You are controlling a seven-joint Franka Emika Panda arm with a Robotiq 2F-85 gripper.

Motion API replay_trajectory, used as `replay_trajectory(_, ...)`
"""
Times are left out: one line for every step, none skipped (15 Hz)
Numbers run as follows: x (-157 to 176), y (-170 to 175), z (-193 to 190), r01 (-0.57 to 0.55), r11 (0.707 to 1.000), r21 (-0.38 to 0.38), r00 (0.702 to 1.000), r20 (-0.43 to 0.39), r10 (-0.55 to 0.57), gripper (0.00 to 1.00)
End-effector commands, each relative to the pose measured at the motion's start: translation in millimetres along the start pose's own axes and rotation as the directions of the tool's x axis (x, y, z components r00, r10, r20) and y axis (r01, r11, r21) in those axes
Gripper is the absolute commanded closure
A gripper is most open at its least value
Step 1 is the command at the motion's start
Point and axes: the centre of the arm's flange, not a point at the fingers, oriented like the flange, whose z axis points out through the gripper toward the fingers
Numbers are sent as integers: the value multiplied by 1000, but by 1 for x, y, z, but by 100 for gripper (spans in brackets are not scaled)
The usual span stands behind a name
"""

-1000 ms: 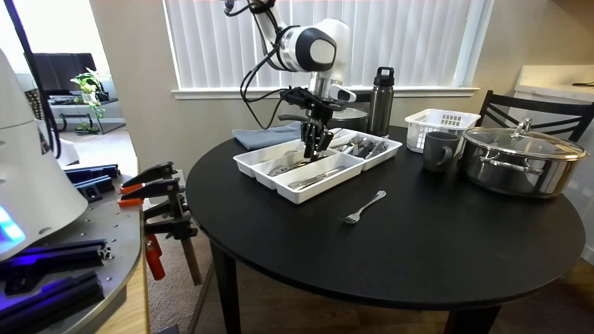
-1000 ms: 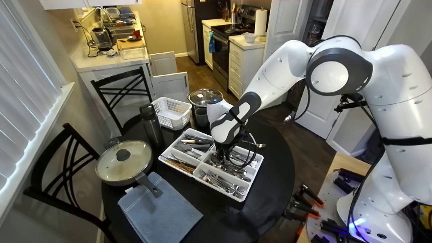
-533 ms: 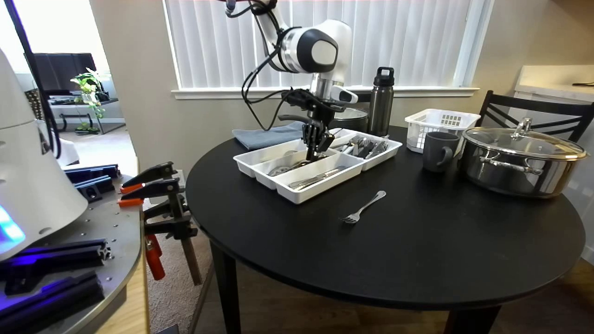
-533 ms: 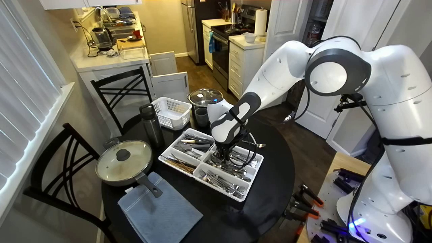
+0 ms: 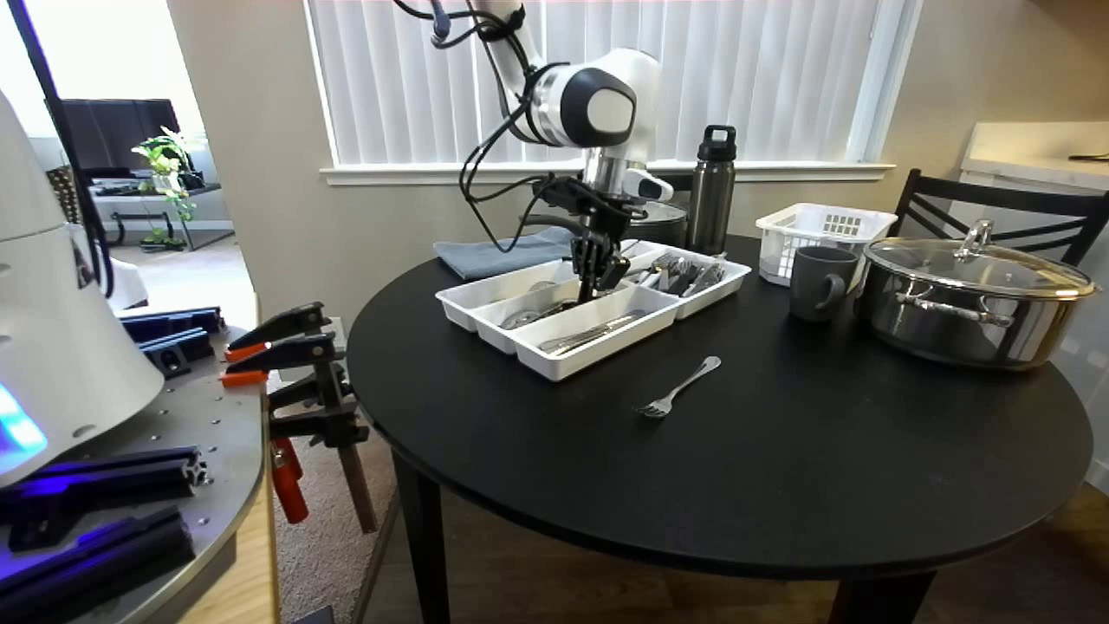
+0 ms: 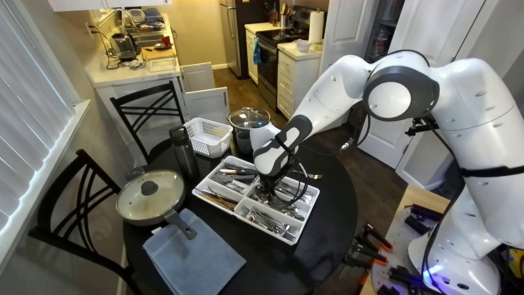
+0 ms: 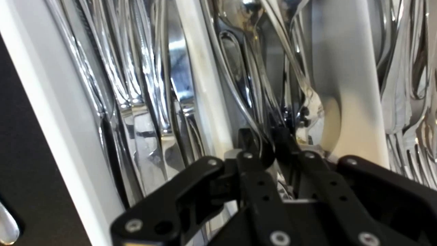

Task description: Remove one fork, spoon and knife from the rack

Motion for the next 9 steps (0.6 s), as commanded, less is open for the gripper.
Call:
replay_trajectory(12, 2, 5, -36, 999, 32, 999, -30, 37, 100)
replay_trajectory(12, 0, 3, -35, 999, 36, 999, -33, 36, 100)
replay_trajectory(12, -1, 2, -34, 999, 35, 999, -39, 35, 98)
replay_trajectory(10, -2, -2, -31, 999, 34, 999, -44, 32, 99)
replay_trajectory(8, -2, -6, -30, 999, 31, 998, -48, 31, 98)
replay_trajectory(6, -2, -13, -28, 999, 31, 998, -57, 30, 98)
replay_trajectory(5, -3, -20, -26, 999, 28, 997, -65, 28, 98)
replay_trajectory(2, -3, -29, -23, 999, 24, 997, -72, 25, 98)
replay_trajectory(-1, -4, -39, -21, 1000, 22, 997, -70, 22, 98)
